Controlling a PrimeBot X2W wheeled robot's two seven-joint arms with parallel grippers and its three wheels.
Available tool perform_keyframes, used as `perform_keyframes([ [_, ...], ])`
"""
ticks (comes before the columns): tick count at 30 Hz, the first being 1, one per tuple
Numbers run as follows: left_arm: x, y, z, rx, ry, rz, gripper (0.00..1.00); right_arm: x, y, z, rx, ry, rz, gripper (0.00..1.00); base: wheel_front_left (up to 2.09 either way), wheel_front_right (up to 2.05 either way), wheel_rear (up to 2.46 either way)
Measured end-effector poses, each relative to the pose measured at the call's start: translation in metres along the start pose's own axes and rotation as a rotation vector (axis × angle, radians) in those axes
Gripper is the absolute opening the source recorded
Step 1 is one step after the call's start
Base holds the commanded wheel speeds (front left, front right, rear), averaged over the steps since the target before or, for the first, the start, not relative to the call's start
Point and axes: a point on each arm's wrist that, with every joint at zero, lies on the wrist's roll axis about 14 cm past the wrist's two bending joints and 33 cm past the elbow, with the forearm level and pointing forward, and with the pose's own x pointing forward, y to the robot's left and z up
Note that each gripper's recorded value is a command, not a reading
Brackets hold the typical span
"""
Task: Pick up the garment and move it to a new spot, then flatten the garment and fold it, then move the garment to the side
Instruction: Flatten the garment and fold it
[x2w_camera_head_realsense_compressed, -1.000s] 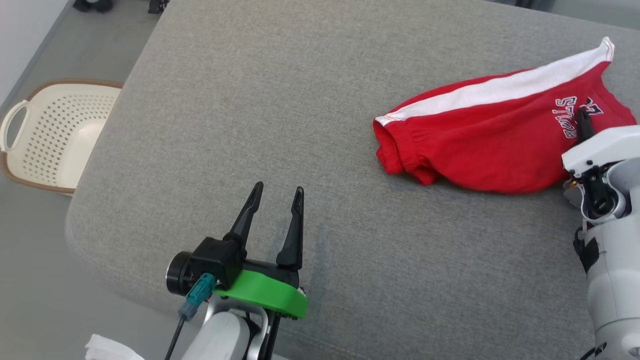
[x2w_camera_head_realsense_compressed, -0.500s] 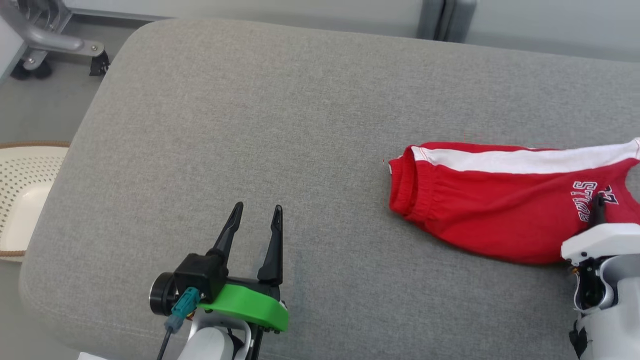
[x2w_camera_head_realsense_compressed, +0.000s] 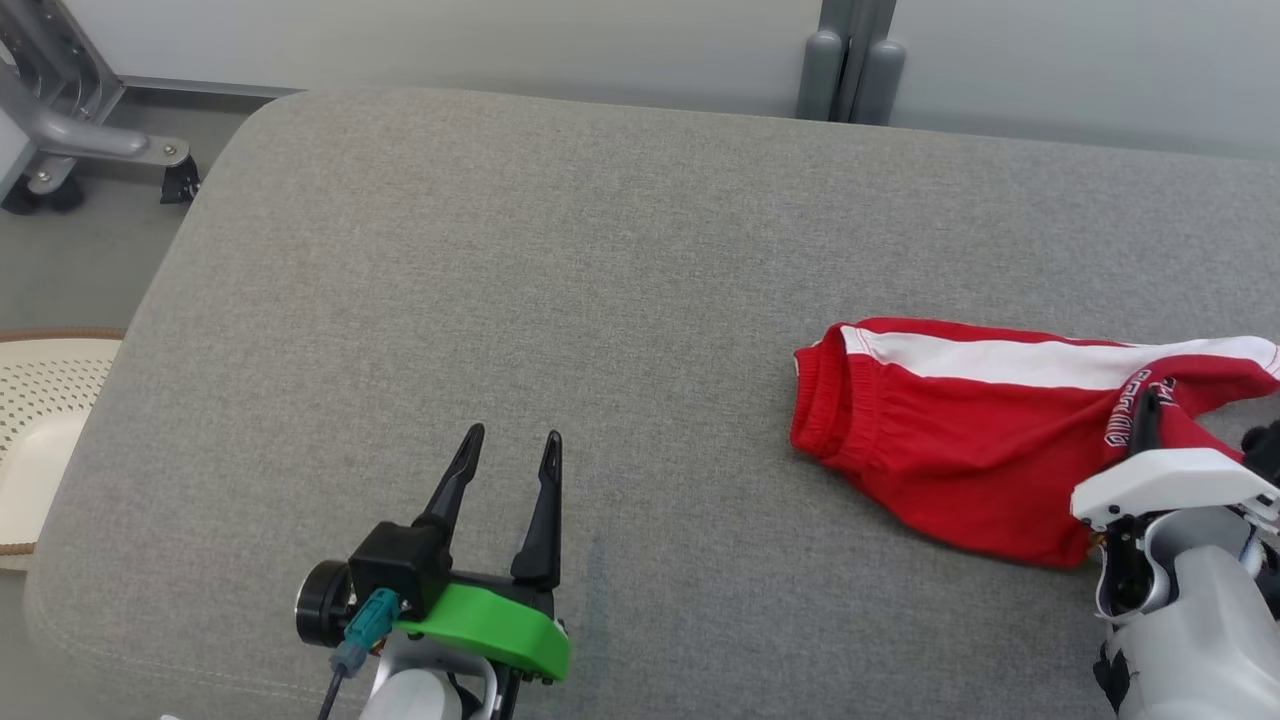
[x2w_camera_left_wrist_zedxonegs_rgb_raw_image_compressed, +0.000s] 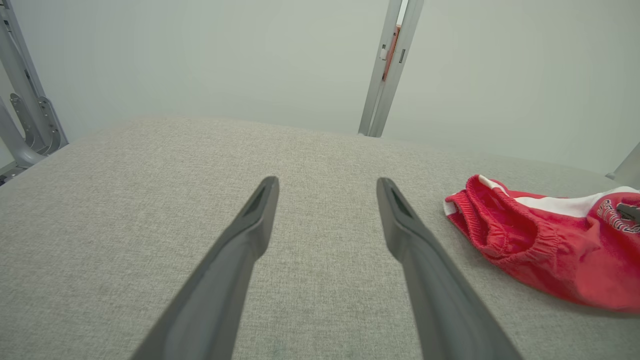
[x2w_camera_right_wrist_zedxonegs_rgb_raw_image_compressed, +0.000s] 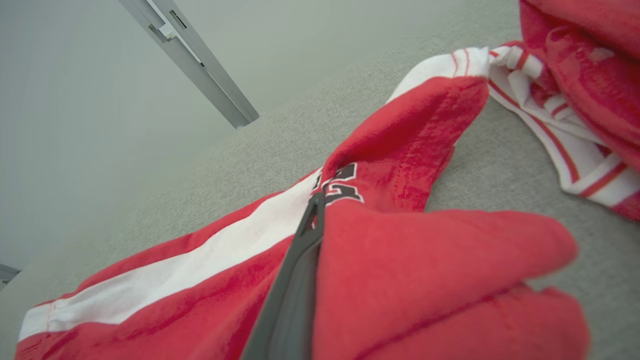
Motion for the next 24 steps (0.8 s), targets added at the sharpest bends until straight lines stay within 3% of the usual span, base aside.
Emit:
perform_keyframes([
  [9,-0.008,0.005,0.004,0.009,-0.012,0.011,1.00,-0.006,0.076,0.009,-0.021,-0.048,0.230,0.00,0.00,0.00,0.00],
  [16,-0.015,0.009,0.008,0.011,-0.024,0.022,1.00,-0.031,0.122,-0.006,-0.008,-0.017,0.391,0.00,0.00,0.00,0.00],
  [24,-0.023,0.016,0.010,0.014,-0.033,0.043,1.00,-0.051,0.138,-0.034,-0.083,0.049,0.470,0.00,0.00,0.00,0.00],
])
